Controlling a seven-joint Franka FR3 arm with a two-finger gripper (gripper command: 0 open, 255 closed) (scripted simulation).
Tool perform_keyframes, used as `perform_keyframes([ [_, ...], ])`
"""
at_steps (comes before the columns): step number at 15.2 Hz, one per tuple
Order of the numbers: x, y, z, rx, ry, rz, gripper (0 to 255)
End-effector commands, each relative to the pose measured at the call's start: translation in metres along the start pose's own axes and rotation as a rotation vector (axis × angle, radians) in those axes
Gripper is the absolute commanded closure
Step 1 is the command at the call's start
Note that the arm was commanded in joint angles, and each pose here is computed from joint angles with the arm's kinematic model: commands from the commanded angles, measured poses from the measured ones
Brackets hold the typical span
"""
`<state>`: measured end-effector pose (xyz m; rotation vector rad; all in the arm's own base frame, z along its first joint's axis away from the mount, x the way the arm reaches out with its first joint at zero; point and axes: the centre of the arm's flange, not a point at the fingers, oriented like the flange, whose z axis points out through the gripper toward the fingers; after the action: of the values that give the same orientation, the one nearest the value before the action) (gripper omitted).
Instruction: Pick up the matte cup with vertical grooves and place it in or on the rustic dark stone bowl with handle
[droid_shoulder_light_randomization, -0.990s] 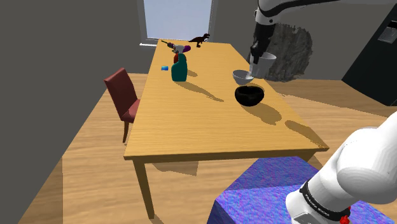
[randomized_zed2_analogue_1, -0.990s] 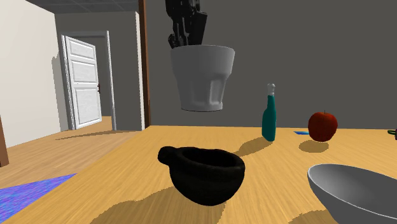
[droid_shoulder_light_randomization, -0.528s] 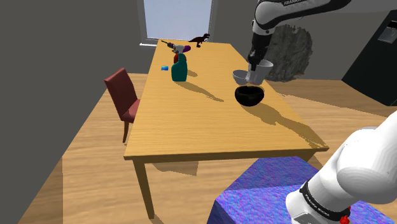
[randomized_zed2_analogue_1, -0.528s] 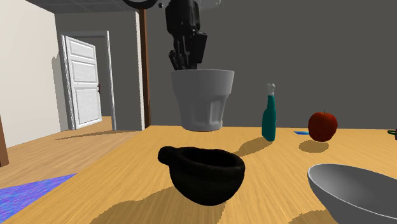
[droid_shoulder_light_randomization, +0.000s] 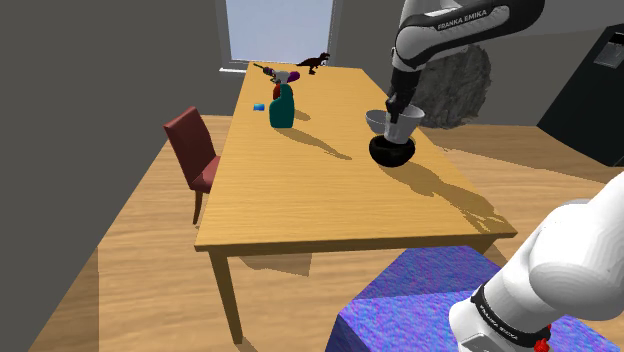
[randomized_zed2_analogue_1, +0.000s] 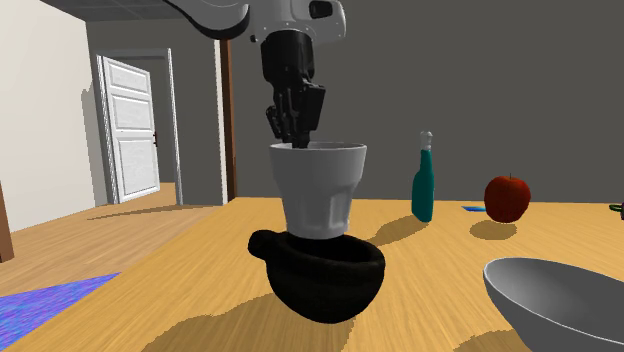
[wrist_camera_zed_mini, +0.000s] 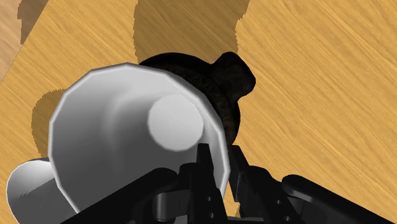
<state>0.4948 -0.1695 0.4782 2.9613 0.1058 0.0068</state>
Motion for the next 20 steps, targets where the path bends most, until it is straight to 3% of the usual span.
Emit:
perform_keyframes([
  [1,-0.001,-0.002,0.012,0.0,0.001,0.0,255],
  [9,-0.001,-0.002,0.012,0.0,0.001,0.0,255],
  [10,-0.001,-0.002,0.012,0.0,0.001,0.0,0],
  [15,-0.001,-0.002,0.012,0.0,0.001,0.0,0],
  [19,-0.001,-0.002,-0.038,0.0,0.001,0.0,0],
  [20,-0.001,-0.002,-0.038,0.0,0.001,0.0,0],
])
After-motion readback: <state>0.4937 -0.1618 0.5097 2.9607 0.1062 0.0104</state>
